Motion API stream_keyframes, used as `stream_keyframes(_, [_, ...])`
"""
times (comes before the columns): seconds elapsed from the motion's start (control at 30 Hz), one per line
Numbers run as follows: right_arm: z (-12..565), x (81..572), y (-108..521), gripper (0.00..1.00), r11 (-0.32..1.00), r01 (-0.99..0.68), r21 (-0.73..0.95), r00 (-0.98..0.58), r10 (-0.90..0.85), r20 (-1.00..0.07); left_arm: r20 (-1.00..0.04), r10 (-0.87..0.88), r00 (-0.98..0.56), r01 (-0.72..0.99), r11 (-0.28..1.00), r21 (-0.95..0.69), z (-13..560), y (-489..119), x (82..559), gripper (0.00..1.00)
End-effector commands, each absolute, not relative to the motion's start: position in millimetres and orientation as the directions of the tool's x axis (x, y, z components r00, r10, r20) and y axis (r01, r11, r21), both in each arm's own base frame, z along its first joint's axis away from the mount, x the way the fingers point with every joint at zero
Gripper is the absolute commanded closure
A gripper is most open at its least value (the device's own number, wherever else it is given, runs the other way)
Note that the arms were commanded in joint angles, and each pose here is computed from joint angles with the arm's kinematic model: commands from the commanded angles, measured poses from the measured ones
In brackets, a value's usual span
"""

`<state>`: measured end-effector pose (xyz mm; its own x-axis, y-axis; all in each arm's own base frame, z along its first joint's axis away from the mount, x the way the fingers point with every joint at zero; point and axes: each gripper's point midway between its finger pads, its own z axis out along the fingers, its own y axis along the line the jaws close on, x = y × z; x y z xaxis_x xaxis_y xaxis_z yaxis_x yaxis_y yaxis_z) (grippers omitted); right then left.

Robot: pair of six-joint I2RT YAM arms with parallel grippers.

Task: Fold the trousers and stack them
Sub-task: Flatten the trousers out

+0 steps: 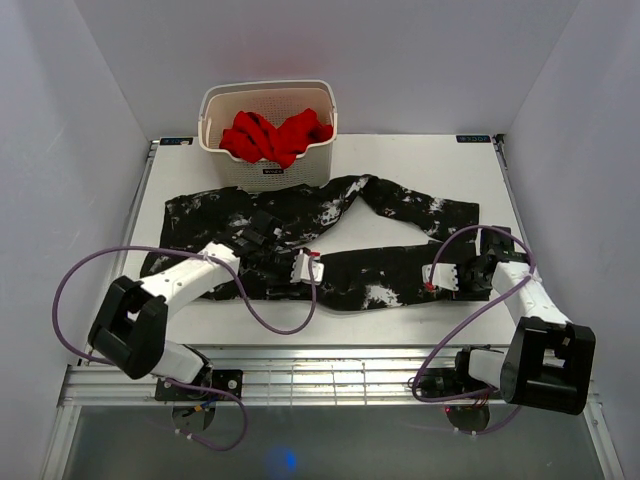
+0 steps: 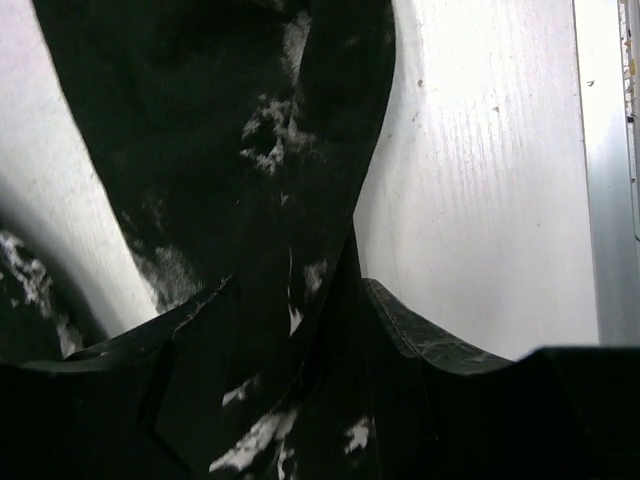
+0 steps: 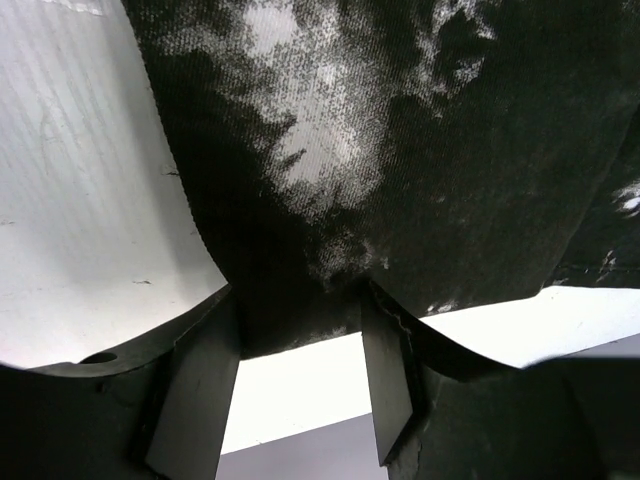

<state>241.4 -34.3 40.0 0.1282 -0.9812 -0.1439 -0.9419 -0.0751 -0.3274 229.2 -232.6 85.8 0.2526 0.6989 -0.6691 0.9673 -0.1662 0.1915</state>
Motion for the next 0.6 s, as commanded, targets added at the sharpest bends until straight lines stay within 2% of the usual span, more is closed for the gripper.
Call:
stream_keyframes(0.0, [57,267,-38,0.46,-0.063,-0.917,-0.393,0.123,-0.984,-0.130,-0.653,0.668,0.358,0.933,-0.231,0.276,93,-254,239,0.39])
stream_keyframes(0.03, [55,269,-37,0.46,-0.063,-0.920,-0.387,0.124,-0.983,-0.135,-0.641,0.677,0.360,0.933,-0.243,0.267,86,-254,239,0.44])
stream_keyframes(0.17, [53,274,-39,0.56,-0.065,-0.926,-0.371,0.123,-0.983,-0.134,-0.626,0.686,0.370,0.929,-0.286,0.235,73,-256,233,0.53])
stream_keyframes(0.23, [55,276,-40,0.67,-0.068,-0.928,-0.365,0.123,-0.984,-0.130,-0.620,0.698,0.358,0.933,-0.289,0.213,68,-253,231,0.56])
stream_keyframes(0.27, [53,275,-41,0.77,-0.068,-0.932,-0.356,0.120,-0.985,-0.127,-0.617,0.703,0.353,0.935,-0.294,0.200,64,-252,229,0.58])
stream_keyframes(0.3, [54,277,-41,0.92,-0.068,-0.928,-0.366,0.122,-0.985,-0.125,-0.614,0.708,0.350,0.936,-0.296,0.193,62,-251,228,0.66])
stream_keyframes(0.37, [56,278,-41,0.92,-0.068,-0.926,-0.371,0.123,-0.984,-0.127,-0.609,0.717,0.339,0.940,-0.290,0.182,58,-249,228,0.78])
stream_keyframes(0.4, [57,278,-40,0.92,-0.064,-0.927,-0.371,0.120,-0.984,-0.131,-0.605,0.725,0.329,0.944,-0.277,0.181,57,-249,230,0.90])
stream_keyframes(0.43, [63,282,-40,0.92,-0.058,-0.922,-0.382,0.117,-0.984,-0.132,-0.607,0.727,0.321,0.946,-0.266,0.183,58,-249,231,0.95])
stream_keyframes(0.47, [66,283,-41,0.92,-0.043,-0.923,-0.381,0.101,-0.986,-0.133,-0.608,0.729,0.315,0.949,-0.251,0.190,60,-250,234,0.99])
stream_keyframes(0.57, [85,288,-47,0.92,-0.021,-0.915,-0.402,0.079,-0.989,-0.127,-0.632,0.718,0.293,0.954,-0.182,0.236,77,-252,244,1.00])
